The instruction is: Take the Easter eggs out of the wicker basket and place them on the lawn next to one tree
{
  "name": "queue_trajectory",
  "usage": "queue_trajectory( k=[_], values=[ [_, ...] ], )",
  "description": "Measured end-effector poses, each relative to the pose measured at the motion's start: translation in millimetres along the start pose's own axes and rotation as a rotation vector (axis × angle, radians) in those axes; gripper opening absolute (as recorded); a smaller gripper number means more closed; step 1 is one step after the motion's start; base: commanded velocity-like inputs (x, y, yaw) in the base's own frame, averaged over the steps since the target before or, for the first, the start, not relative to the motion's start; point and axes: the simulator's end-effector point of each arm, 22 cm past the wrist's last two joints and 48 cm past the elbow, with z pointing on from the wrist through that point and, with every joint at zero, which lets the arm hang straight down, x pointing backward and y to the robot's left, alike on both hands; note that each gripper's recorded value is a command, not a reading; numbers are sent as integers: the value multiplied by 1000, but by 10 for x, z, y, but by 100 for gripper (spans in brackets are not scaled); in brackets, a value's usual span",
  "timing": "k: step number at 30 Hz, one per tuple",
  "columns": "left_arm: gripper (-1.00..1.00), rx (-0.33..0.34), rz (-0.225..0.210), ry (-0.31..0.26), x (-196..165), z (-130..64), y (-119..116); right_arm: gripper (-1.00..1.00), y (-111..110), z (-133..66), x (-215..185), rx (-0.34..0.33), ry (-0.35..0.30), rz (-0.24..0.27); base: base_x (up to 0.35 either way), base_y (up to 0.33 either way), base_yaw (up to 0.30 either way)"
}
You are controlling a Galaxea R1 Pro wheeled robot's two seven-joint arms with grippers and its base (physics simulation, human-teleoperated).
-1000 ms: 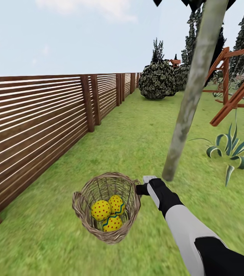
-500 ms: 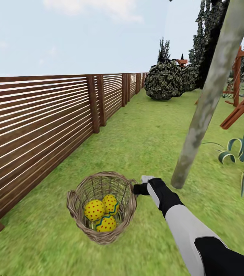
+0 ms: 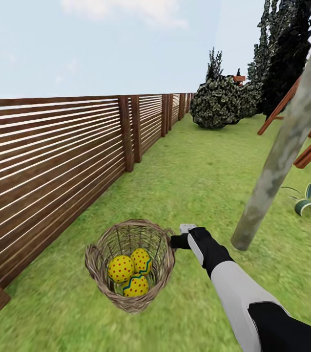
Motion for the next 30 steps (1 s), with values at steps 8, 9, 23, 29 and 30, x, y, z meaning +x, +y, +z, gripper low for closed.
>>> queue_trajectory(
  k=[8,9,23,29,30],
  values=[
    [100,3,0,-17,-46,-2,-10,-100,5,-28,-25,-1,-6,1,292,133,-44],
    [100,3,0,-27,-67,-3,-9,-100,0,-29,-25,0,-6,0,325,7,-1],
    [100,-1,-8,-30,-77,0,-2,-100,1,-24,-27,0,-6,1,236,1,0],
    [100,-3,-16,-31,-75,53,-14,-100,-16,26,-7,1,-5,-1,3,0,0],
    [100,-3,-16,-32,-79,65,-15,-100,-18,36,-3,1,-5,0,0,0,0]
  ],
)
